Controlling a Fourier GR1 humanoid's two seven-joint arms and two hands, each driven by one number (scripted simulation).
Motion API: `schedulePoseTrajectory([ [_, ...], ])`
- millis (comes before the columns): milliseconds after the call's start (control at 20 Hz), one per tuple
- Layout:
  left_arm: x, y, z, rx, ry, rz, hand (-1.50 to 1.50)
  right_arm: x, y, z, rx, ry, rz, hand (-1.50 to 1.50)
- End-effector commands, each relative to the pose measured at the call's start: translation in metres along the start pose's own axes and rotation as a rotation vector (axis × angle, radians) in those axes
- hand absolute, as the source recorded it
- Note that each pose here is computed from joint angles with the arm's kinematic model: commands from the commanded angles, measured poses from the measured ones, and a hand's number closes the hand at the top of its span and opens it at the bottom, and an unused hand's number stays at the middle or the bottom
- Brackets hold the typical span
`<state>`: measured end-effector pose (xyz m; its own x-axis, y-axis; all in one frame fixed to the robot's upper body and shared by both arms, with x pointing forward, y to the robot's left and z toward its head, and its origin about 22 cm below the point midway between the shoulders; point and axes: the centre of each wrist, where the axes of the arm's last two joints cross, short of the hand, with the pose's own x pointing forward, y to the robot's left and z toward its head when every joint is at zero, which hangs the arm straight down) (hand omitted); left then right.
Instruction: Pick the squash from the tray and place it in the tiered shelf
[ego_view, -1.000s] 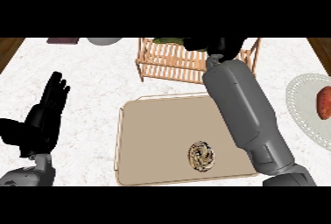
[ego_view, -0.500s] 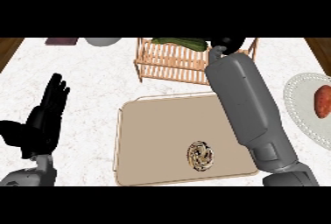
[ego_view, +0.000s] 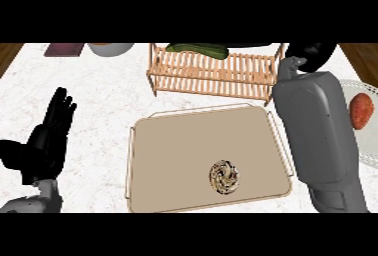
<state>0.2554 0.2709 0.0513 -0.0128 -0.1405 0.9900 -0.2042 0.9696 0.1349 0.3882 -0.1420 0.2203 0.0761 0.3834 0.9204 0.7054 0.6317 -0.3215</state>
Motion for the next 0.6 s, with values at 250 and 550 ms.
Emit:
schedulePoseTrajectory([
  [250, -0.001, 0.003, 0.009, 0.022, -0.003, 0.011, 0.00, -0.033, -0.124, 0.022, -0.008, 0.062, 0.007, -1.50],
  [550, -0.001, 0.002, 0.005, -0.004, -0.003, 0.007, 0.00, -0.042, -0.194, 0.037, -0.013, 0.050, -0.021, -1.50],
])
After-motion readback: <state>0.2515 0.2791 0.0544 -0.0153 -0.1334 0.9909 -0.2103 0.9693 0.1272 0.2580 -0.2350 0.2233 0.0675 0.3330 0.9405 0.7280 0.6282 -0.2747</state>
